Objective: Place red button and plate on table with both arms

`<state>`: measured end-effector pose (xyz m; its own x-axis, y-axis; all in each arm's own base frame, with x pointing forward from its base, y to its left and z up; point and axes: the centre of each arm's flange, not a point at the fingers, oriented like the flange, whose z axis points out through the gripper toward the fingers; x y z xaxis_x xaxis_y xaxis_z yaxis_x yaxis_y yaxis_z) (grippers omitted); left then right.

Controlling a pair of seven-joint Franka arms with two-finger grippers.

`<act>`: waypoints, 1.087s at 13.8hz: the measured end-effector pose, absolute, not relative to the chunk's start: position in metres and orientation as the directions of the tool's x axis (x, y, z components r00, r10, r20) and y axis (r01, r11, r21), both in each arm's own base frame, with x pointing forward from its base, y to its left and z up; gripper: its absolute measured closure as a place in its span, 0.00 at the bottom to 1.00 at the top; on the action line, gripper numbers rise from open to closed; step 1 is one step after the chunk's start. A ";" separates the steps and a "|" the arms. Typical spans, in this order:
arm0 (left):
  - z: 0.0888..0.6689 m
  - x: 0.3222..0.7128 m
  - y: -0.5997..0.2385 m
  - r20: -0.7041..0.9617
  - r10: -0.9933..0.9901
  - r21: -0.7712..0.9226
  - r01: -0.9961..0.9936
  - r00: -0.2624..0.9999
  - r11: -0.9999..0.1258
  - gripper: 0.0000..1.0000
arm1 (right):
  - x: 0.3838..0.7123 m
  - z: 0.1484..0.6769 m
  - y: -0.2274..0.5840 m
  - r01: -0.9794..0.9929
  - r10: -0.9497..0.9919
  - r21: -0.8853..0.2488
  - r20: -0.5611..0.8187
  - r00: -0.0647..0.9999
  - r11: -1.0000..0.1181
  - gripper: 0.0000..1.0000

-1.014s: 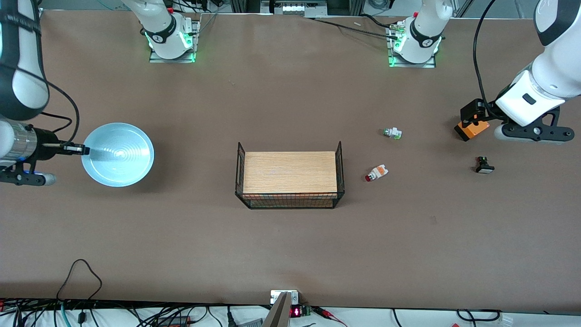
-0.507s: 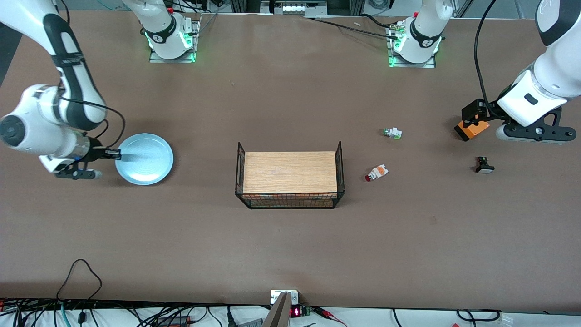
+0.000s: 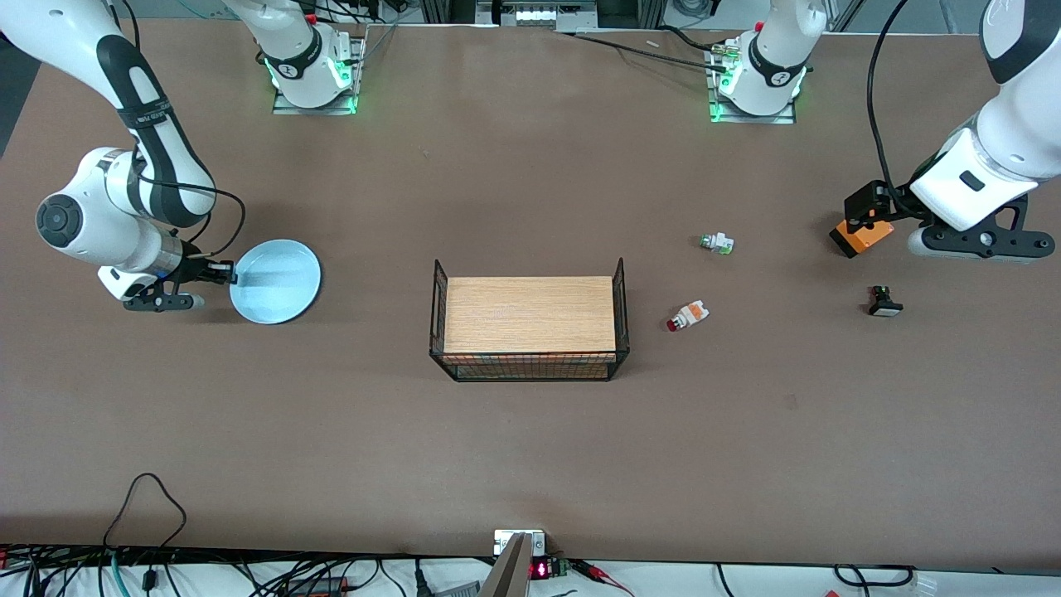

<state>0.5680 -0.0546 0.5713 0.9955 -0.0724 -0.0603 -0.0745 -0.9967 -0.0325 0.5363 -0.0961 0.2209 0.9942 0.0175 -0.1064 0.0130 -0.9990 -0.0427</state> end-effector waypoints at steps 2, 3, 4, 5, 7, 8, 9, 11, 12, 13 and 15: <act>0.571 0.568 -0.055 -0.061 -0.073 -0.033 -0.075 0.995 -0.997 0.00 | 0.547 0.248 -0.095 0.020 0.025 -0.047 -0.121 0.992 -0.999 0.39; 0.571 0.568 -0.055 -0.061 -0.073 -0.033 -0.075 0.995 -0.997 0.00 | 0.555 0.267 -0.092 0.028 0.034 -0.051 -0.128 0.991 -0.998 0.30; 0.571 0.568 -0.055 -0.061 -0.073 -0.033 -0.075 0.995 -0.997 0.00 | 0.565 0.291 -0.085 0.040 0.047 -0.052 -0.126 0.991 -0.998 0.21; 0.571 0.568 -0.055 -0.061 -0.073 -0.033 -0.075 0.995 -0.997 0.00 | 0.574 0.316 -0.075 0.046 0.052 -0.051 -0.121 0.991 -0.998 0.09; 0.571 0.568 -0.055 -0.062 -0.073 -0.033 -0.075 0.995 -0.997 0.00 | 0.586 0.355 -0.048 0.016 0.022 -0.042 -0.124 0.992 -0.999 0.00; 0.571 0.568 -0.055 -0.062 -0.072 -0.033 -0.074 0.995 -0.997 0.00 | 0.589 0.371 -0.035 -0.003 0.002 -0.037 -0.130 0.992 -0.999 0.00; 0.571 0.568 -0.054 -0.062 -0.072 -0.033 -0.074 0.995 -0.997 0.00 | 0.593 0.388 -0.021 -0.024 -0.020 -0.031 -0.140 0.990 -0.999 0.00; 0.571 0.568 -0.054 -0.063 -0.071 -0.033 -0.073 0.995 -0.997 0.00 | 0.596 0.430 0.000 -0.056 -0.052 -0.019 -0.160 0.986 -0.998 0.00; 0.571 0.568 -0.054 -0.063 -0.071 -0.033 -0.073 0.995 -0.997 0.00 | 0.597 0.456 0.006 -0.063 -0.059 -0.015 -0.167 0.984 -0.998 0.00; 0.571 0.568 -0.054 -0.063 -0.071 -0.033 -0.073 0.995 -0.997 0.00 | 0.597 0.483 0.008 -0.065 -0.062 -0.014 -0.167 0.984 -0.998 0.00; 0.571 0.568 -0.054 -0.064 -0.071 -0.033 -0.073 0.995 -0.997 0.00 | 0.596 0.534 0.007 -0.068 -0.065 -0.014 -0.145 0.987 -0.998 0.00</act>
<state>0.5676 -0.0537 0.5711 0.9954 -0.0709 -0.0639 -0.0731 -0.9968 -0.0327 0.5963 0.0067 0.5345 0.9874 -0.0649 -0.1445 -0.0676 -0.9976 -0.0140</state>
